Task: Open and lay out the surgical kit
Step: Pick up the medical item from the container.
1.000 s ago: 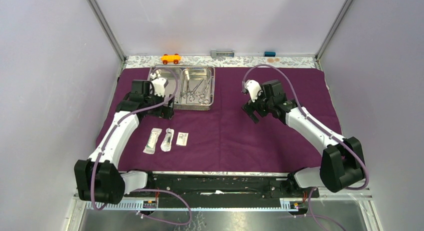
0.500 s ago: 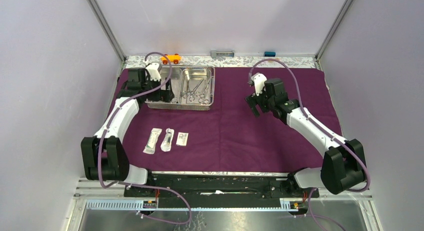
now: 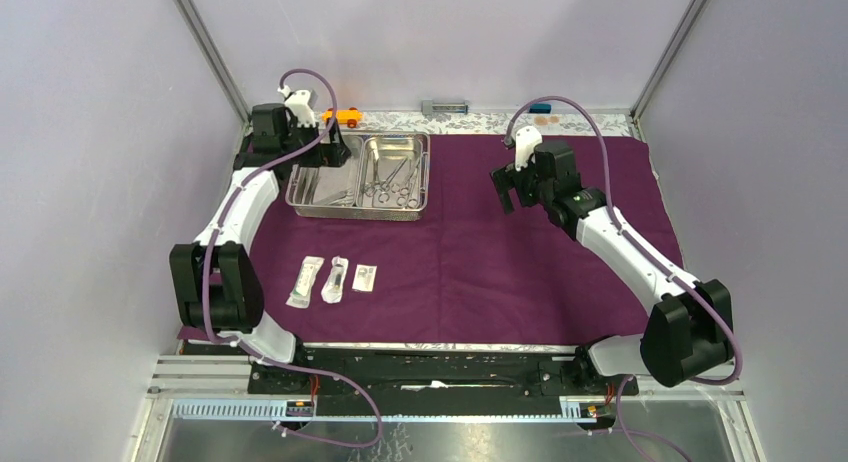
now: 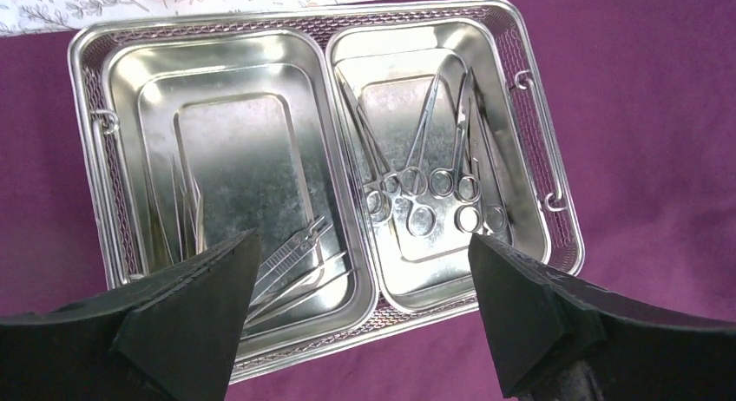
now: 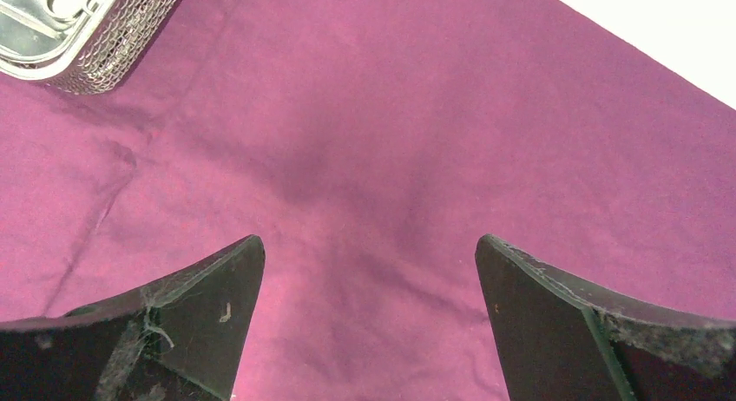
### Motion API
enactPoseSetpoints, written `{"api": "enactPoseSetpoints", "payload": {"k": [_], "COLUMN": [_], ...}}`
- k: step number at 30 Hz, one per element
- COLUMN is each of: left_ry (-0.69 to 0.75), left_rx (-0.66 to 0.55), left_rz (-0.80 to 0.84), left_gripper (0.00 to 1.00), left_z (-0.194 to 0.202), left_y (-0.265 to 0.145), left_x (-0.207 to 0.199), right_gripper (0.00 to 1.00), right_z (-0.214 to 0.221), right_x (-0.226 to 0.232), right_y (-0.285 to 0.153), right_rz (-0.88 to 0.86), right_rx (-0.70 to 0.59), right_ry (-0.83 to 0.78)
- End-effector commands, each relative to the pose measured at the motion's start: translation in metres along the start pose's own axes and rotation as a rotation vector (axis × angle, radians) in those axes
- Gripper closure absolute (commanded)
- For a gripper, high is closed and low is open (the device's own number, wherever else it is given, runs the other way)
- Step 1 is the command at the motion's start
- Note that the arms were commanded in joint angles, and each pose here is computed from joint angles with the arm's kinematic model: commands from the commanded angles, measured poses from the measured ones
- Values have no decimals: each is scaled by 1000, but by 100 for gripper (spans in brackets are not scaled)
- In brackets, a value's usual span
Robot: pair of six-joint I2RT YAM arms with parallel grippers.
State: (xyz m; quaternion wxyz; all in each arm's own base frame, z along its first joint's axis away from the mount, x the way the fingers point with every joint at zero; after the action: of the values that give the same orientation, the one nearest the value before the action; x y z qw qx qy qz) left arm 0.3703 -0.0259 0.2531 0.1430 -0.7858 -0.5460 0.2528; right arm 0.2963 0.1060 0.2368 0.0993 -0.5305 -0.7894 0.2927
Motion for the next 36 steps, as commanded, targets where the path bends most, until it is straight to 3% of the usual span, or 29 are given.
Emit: {"api": "enactPoseSetpoints", "payload": {"k": [1, 10, 17, 29, 36], "left_ry": [75, 271, 276, 312, 314], "left_rx": [-90, -43, 91, 154, 213], "left_rz": [3, -94, -75, 38, 52], "left_gripper": [1, 1, 1, 1, 2], "left_z": [-30, -31, -25, -18, -7], "left_y": [2, 38, 78, 142, 174], "left_x": [-16, -54, -60, -59, -59], "right_gripper": [1, 1, 1, 1, 1], "right_z": [-1, 14, 27, 39, 43], "right_x": [0, 1, -2, -32, -33], "right_y": [-4, -9, -4, -9, -7], "right_rz": [-17, -59, -107, -142, -173], "right_rx": [-76, -99, -28, -32, -32], "right_ry": [27, -31, -82, 54, 52]}}
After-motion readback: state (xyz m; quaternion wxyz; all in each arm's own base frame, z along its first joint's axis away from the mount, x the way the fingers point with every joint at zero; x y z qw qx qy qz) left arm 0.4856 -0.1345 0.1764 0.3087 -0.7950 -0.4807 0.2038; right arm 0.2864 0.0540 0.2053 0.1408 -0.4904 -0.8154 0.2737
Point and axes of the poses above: each gripper's point midway between its finger pads, its own y axis out along the fingers, its own x axis along the line the jaws close on, z = x × y, the point moved 10 cm from there along -y, back along the fingers, and after that the axes turned 1 degree about y, right-handed, at the moved point
